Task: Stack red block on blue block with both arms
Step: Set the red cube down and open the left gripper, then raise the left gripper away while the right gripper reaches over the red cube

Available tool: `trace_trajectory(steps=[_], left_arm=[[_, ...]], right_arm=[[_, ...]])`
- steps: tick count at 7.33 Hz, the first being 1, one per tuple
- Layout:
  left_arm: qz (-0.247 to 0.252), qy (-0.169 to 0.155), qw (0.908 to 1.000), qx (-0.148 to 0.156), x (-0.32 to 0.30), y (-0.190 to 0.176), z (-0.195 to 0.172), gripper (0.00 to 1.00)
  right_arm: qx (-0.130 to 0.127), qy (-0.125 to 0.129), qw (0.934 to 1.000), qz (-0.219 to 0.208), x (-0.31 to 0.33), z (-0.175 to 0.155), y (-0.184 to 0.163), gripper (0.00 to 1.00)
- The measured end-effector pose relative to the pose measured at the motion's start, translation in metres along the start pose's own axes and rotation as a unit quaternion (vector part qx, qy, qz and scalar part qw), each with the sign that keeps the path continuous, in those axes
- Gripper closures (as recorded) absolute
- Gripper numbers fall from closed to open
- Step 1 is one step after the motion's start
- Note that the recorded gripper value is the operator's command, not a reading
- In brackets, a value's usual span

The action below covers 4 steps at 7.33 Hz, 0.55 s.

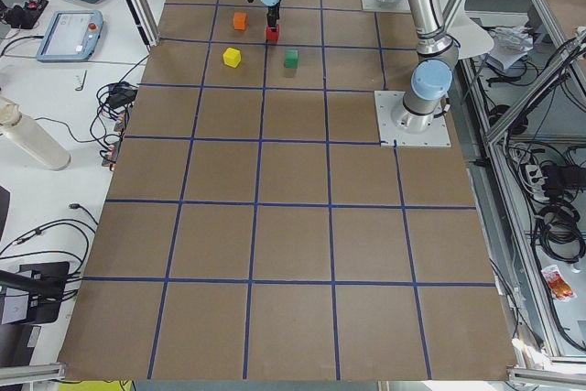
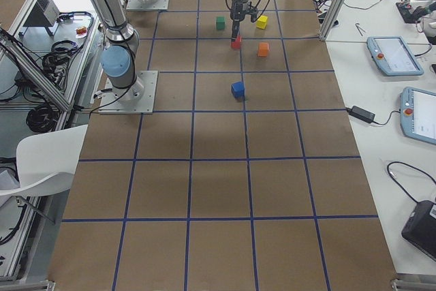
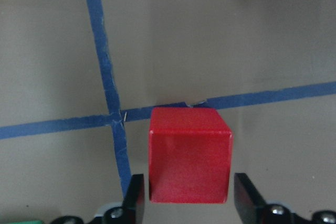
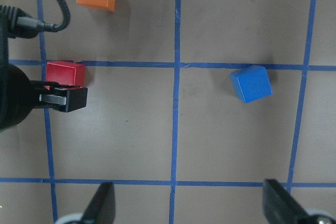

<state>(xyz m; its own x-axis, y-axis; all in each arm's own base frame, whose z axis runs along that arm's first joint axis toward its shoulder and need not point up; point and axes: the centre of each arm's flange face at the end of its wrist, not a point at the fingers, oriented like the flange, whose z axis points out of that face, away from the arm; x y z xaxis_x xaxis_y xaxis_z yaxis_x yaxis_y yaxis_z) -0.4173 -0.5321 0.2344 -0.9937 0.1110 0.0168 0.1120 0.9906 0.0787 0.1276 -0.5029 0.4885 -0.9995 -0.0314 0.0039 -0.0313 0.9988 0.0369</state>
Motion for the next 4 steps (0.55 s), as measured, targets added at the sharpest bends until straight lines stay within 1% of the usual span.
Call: trace_trajectory(steps=[1,2,3,4], left_arm=[[-0.01,-0.005,0.9999,0.002,-0.017,-0.003,-0.021,0.0],[-0.024,-0.011,0.9996,0.004,-0.05,-0.01,-0.046,0.0],[-0.035,-0.021,0.9992,0.006,-0.096,-0.016,-0.077,0.0],[-0.04,-0.034,0.9986,0.008,-0.14,-0.015,-0.107,0.0]], right_arm=[[0.0,0.0,1.0,0.0,0.0,0.0,0.0,0.0],[-0.002,-0.001,1.0,0.002,-0.001,0.002,0.0,0.0],[-0.005,-0.002,0.9999,0.011,-0.002,0.006,0.0,0.0],[-0.01,-0.003,0.9995,0.03,-0.01,0.015,0.002,0.0]])
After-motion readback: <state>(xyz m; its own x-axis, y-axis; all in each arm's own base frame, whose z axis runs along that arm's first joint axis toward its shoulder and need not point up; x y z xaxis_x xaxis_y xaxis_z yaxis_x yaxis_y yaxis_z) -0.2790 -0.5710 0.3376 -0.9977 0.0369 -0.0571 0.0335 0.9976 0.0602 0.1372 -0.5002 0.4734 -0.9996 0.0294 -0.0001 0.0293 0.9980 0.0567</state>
